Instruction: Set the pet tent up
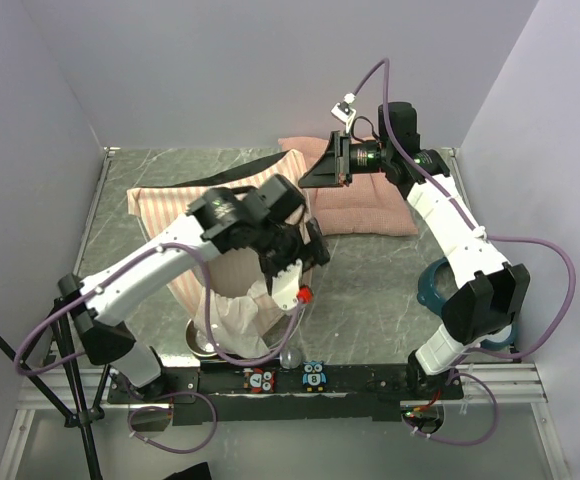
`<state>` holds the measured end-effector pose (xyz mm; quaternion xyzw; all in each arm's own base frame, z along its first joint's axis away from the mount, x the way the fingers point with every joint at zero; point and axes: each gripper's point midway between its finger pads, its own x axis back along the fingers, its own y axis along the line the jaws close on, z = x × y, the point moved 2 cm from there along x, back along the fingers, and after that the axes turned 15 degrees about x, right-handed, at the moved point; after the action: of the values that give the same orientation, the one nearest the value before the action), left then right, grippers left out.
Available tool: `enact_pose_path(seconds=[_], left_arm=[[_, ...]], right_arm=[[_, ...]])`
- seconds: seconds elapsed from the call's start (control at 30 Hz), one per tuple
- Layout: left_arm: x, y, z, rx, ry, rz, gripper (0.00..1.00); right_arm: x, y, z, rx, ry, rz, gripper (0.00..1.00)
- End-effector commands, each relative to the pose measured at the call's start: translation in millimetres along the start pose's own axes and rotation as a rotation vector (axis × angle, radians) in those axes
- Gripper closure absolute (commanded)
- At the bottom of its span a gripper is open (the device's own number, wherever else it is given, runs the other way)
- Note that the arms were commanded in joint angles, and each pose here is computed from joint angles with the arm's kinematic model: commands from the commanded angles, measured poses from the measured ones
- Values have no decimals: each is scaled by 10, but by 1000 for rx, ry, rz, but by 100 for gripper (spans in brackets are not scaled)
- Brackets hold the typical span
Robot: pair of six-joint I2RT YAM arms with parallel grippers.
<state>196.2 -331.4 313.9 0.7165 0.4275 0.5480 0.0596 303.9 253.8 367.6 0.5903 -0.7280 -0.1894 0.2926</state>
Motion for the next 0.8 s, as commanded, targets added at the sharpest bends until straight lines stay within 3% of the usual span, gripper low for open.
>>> enact_pose_path(seconds=[0.0, 0.1, 0.27, 0.33, 0.6, 0.77], left_arm=[[-93, -102, 151, -238, 179, 113, 15], [-214, -166, 254, -300, 243, 166, 27], [-183, -131, 321, -332, 311, 196, 87], [-116, -53, 313, -319, 326, 154, 99], [468, 509, 420, -199, 335, -259, 99], [1092, 1094, 553, -89, 348, -582, 99]], right_arm=[[15, 98, -123, 27, -27, 9, 100], [-3, 113, -107, 26, -21, 1, 100], [19, 157, -134, 69, -22, -5, 100], [45, 167, -181, 106, -31, 3, 98], [478, 269, -502, 176, -111, -16, 41], [988, 447, -892, 379, -286, 118, 13]])
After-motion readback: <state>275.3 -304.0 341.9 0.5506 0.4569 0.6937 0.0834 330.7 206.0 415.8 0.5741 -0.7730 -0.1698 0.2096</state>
